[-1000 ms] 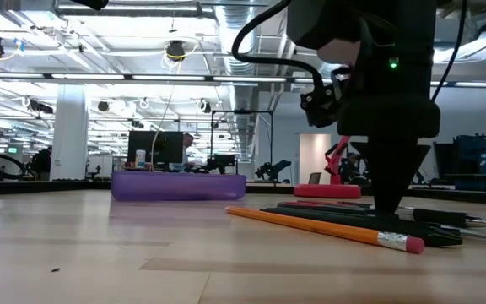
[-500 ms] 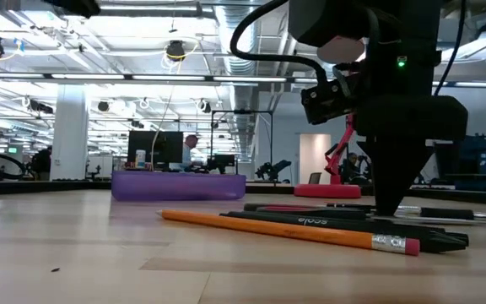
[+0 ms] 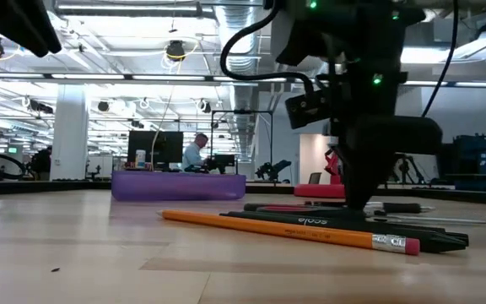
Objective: Pick & place school supplies into a supply box
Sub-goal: Put the transparent pen into the purple supply box
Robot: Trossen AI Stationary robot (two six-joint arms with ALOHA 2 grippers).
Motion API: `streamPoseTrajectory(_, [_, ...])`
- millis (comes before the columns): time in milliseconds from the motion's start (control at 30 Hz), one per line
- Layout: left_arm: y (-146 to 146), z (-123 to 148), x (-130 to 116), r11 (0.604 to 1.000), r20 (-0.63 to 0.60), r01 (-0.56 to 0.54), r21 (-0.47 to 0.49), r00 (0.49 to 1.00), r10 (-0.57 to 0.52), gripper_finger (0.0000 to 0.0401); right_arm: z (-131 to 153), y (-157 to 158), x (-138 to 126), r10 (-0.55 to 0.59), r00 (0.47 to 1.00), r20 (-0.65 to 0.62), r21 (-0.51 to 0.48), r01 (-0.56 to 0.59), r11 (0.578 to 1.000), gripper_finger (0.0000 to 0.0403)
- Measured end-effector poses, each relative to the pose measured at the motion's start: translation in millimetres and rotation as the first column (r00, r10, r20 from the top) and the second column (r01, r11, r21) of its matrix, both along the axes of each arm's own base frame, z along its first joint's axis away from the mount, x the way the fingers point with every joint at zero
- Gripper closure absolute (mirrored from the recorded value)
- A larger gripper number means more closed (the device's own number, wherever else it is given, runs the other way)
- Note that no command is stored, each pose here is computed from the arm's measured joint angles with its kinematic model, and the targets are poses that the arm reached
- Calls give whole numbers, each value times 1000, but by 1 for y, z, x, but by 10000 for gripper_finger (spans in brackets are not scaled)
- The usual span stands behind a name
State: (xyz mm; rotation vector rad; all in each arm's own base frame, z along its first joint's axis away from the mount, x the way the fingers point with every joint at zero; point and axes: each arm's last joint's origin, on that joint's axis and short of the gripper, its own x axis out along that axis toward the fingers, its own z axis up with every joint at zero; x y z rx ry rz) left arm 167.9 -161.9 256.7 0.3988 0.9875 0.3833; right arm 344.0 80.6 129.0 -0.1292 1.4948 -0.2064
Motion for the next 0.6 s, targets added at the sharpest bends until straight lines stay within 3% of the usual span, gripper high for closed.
streamPoseTrajectory(200, [0,0,0,999,17,-29,-18,999,29,292,0,-11,8,102,994,30,-45,-101,994,395])
streamPoseTrajectory(333, [1,0,0,999,19,-36,-19,999,36,292,-1,-13,11,111,991,69,-189,-97,977,389])
streamPoseTrajectory(467, [1,0,0,999,31,-38,-12,999,38,292,1,-17,15,130,986,105,-368,-83,926,384])
streamPoseTrajectory(600, [2,1,-1,998,46,-58,-6,997,59,292,4,-10,16,156,977,143,-474,-71,878,391])
